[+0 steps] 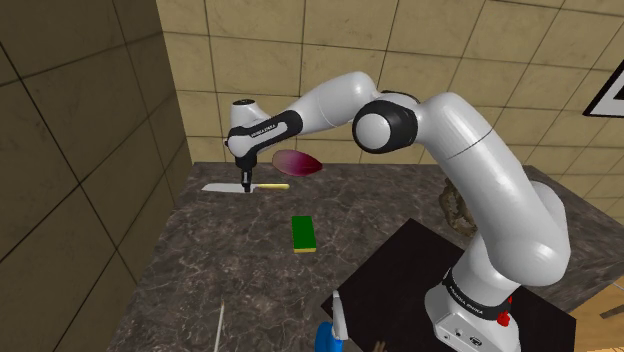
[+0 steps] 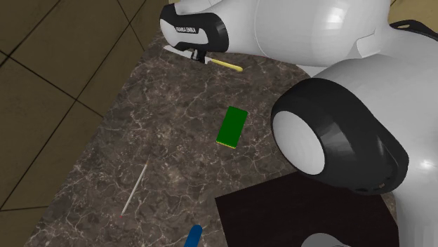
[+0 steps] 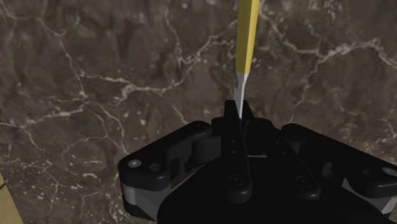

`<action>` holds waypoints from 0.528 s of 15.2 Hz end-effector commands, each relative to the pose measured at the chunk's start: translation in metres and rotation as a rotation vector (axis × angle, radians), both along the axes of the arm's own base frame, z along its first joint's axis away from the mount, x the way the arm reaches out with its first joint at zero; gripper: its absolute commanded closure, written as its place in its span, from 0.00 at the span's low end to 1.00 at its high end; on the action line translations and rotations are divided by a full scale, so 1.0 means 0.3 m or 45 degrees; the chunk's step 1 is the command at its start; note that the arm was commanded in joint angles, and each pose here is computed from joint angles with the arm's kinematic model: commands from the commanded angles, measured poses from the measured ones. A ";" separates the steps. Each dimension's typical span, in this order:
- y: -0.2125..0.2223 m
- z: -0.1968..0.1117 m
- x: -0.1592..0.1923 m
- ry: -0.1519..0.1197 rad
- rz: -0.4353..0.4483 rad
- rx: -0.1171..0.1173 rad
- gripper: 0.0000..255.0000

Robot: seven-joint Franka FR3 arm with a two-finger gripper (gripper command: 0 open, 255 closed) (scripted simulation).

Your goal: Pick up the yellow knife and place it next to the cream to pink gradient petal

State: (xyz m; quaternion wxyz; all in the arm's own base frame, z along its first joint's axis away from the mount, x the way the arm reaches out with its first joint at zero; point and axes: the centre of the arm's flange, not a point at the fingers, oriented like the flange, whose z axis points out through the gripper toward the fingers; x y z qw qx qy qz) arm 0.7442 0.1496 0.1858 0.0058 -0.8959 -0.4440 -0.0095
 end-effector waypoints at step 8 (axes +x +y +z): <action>0.000 0.000 0.000 0.000 0.000 0.000 0.00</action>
